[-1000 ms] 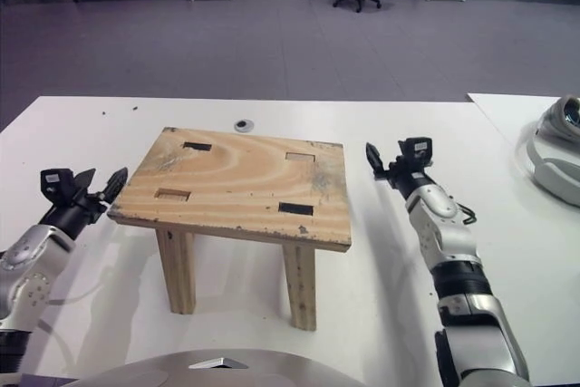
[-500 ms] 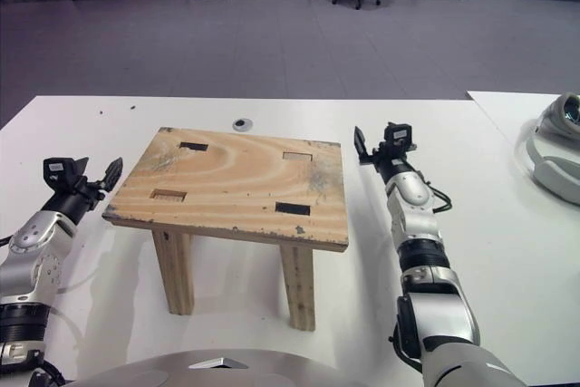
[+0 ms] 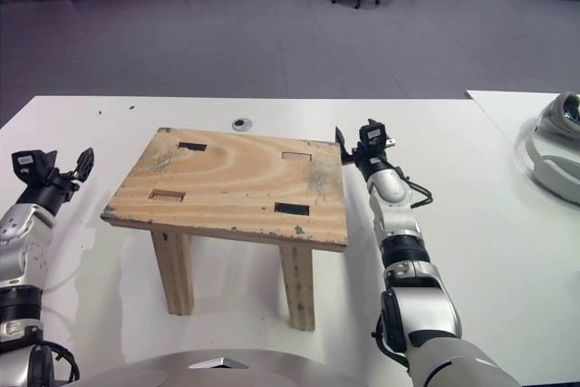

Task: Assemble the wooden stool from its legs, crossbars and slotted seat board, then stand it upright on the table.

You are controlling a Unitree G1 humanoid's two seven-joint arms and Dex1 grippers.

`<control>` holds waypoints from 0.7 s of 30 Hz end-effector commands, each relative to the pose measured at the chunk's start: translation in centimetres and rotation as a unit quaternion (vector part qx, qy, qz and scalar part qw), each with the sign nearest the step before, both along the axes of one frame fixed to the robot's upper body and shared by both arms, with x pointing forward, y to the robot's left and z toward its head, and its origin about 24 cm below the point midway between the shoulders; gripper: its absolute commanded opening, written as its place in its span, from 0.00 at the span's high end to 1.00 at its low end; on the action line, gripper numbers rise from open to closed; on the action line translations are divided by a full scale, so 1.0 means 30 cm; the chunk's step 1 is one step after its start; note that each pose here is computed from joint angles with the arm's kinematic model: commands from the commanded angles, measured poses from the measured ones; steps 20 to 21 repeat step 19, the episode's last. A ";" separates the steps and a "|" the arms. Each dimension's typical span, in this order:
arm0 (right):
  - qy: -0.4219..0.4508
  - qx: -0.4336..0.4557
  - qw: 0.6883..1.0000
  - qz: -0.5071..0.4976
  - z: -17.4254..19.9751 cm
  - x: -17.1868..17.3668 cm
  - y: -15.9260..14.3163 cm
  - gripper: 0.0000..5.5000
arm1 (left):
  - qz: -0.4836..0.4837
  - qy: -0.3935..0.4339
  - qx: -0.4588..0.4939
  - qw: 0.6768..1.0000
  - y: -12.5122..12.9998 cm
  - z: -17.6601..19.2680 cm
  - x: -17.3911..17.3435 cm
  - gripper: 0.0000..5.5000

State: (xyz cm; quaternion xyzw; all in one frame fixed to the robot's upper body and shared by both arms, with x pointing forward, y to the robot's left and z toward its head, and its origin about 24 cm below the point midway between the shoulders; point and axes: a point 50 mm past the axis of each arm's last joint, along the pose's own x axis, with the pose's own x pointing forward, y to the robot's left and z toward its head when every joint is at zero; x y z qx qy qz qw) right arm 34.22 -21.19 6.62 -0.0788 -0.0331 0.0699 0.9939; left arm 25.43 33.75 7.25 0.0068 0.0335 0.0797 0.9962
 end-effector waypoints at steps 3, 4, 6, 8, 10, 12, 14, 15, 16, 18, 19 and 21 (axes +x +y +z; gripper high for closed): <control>-0.012 -0.003 1.000 0.006 0.014 0.001 0.016 0.26 | -0.012 -0.008 0.003 1.000 -0.006 0.020 0.029 0.30; -0.012 0.000 1.000 0.005 0.015 0.003 0.018 0.26 | -0.013 -0.009 0.005 1.000 -0.005 0.026 0.035 0.30; -0.013 0.000 1.000 0.007 0.018 0.006 0.022 0.26 | -0.016 -0.014 0.008 1.000 -0.002 0.041 0.044 0.30; -0.014 -0.003 1.000 0.012 0.023 0.008 0.022 0.26 | -0.014 -0.017 0.011 1.000 0.005 0.050 0.044 0.30; -0.012 -0.003 1.000 0.011 0.025 0.008 0.012 0.26 | -0.013 -0.018 0.012 1.000 0.004 0.050 0.041 0.30; -0.009 -0.004 1.000 0.013 0.026 0.008 0.005 0.26 | -0.014 -0.014 0.017 1.000 -0.008 0.035 0.032 0.30; -0.010 -0.004 1.000 0.016 0.031 0.009 0.009 0.26 | -0.014 -0.009 0.017 1.000 -0.017 0.019 0.022 0.30; -0.010 -0.003 1.000 0.015 0.033 0.010 0.009 0.26 | -0.014 -0.008 0.017 1.000 -0.020 0.015 0.020 0.30; -0.009 -0.002 1.000 0.013 0.032 0.009 0.005 0.26 | -0.013 -0.008 0.018 1.000 -0.024 0.011 0.021 0.30; -0.006 0.000 1.000 0.008 0.026 0.006 0.000 0.26 | -0.016 -0.009 0.019 1.000 -0.035 0.014 0.032 0.30; -0.006 0.001 1.000 0.008 0.026 0.007 0.000 0.26 | -0.017 -0.010 0.021 1.000 -0.041 0.016 0.035 0.30; -0.006 0.001 1.000 0.008 0.026 0.007 0.000 0.26 | -0.017 -0.010 0.021 1.000 -0.041 0.016 0.035 0.30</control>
